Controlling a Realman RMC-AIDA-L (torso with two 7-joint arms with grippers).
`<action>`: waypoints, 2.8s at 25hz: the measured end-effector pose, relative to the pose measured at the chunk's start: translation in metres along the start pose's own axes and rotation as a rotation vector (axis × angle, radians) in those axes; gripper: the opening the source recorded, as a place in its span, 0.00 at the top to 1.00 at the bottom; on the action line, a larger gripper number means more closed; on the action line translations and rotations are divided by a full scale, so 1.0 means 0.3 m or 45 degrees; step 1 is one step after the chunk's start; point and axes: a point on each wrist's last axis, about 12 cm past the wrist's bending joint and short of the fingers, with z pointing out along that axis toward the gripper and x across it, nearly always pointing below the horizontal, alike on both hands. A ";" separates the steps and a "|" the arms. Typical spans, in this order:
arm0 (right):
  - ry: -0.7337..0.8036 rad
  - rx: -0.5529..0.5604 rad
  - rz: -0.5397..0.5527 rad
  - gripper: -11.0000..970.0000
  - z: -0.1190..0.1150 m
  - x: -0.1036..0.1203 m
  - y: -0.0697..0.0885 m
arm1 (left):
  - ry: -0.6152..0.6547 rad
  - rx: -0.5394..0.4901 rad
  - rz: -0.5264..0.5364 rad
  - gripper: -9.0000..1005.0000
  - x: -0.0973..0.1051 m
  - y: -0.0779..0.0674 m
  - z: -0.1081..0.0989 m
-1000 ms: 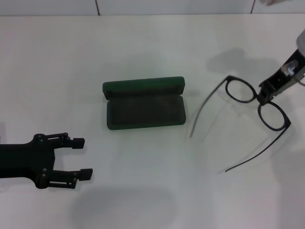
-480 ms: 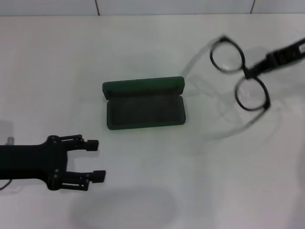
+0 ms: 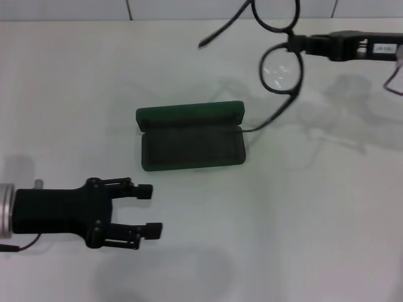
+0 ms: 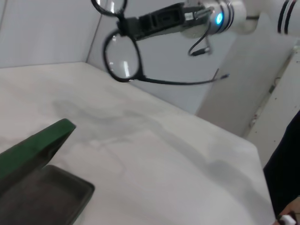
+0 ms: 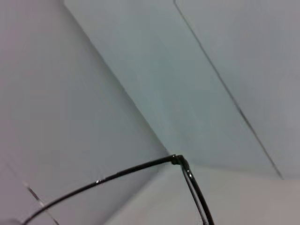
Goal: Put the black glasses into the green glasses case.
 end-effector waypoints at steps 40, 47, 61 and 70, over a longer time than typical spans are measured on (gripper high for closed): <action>-0.029 -0.208 -0.043 0.95 0.225 0.236 0.057 | -0.070 0.192 0.176 0.99 -0.089 0.024 0.275; 0.023 -0.210 -0.051 0.95 0.227 0.255 0.059 | -0.098 0.177 0.169 0.99 -0.092 0.026 0.273; 0.132 -0.323 -0.099 0.94 0.228 0.278 0.093 | -0.118 0.143 0.161 0.99 -0.108 0.039 0.278; 0.147 -0.358 -0.094 0.94 0.221 0.290 0.103 | -0.118 0.143 0.151 0.99 -0.110 0.041 0.278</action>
